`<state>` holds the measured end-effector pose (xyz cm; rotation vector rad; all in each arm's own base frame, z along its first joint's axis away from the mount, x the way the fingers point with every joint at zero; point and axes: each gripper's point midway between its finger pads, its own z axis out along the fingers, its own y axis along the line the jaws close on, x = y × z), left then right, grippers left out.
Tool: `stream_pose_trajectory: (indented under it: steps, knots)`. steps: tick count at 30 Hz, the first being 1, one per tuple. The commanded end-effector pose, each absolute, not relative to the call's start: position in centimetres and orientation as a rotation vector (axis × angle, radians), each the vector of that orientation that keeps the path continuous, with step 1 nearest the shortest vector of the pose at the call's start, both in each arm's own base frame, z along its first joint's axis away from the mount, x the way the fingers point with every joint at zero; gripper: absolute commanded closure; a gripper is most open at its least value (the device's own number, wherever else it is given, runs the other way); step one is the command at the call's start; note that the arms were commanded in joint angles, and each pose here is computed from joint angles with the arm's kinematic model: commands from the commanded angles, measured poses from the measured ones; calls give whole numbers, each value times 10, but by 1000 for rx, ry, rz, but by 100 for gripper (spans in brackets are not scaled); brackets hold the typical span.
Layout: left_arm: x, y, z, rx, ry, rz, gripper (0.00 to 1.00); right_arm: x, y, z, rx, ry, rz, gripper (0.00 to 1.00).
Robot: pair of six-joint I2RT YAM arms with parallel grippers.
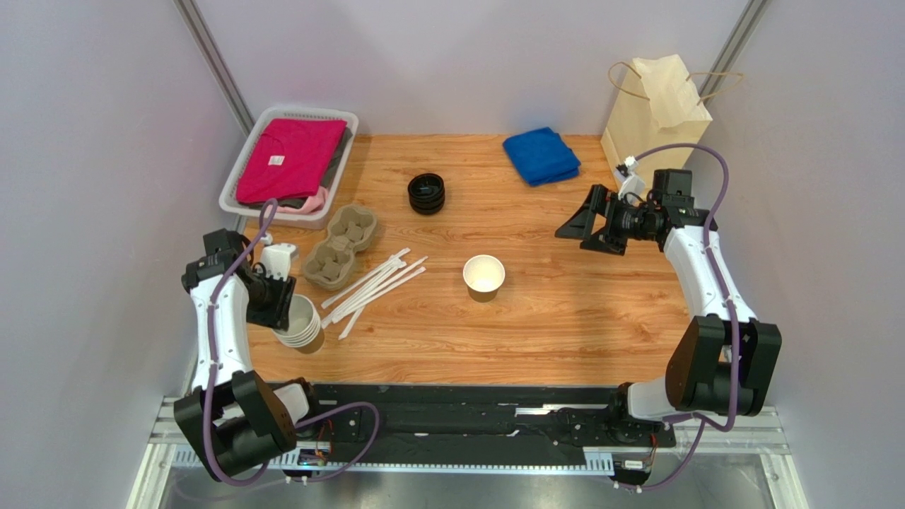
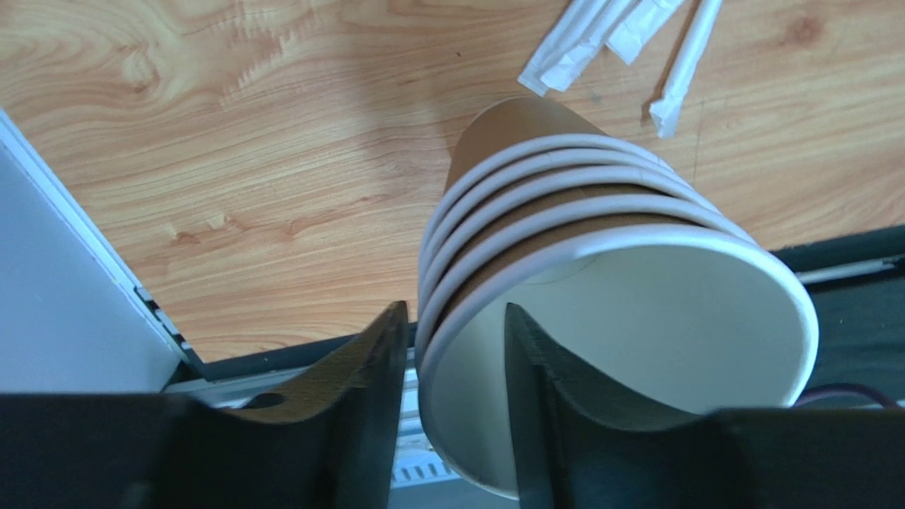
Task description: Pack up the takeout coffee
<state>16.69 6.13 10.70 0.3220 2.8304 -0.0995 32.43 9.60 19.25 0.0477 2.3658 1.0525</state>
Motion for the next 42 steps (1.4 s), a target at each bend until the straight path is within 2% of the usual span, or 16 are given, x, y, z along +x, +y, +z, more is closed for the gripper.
stream_pose_trajectory:
  steps: [1,3,4,16,23,29,32,33,36,42]
  knots:
    - [181,72,114,305,2775,-27,68,330,100,200,14,2322,1074,1]
    - [185,79,118,289,2769,17,85,330,100,200,16,2322,1082,1]
    - [187,82,121,291,2762,32,99,331,100,199,18,2322,1083,1]
    - [259,142,163,140,2693,165,100,330,101,198,17,2321,1093,1]
    - [306,164,144,60,2703,134,100,330,101,199,14,2321,1090,1]
    - [319,165,131,17,2729,74,100,330,100,202,10,2317,1079,1]
    - [316,163,132,13,2729,69,88,329,100,202,6,2315,1072,0]
    - [315,163,134,11,2728,71,77,328,100,202,8,2317,1071,0]
    - [311,160,144,24,2711,82,54,329,100,203,5,2315,1074,0]
    - [306,160,183,39,2664,130,37,329,101,208,-3,2304,1082,0]
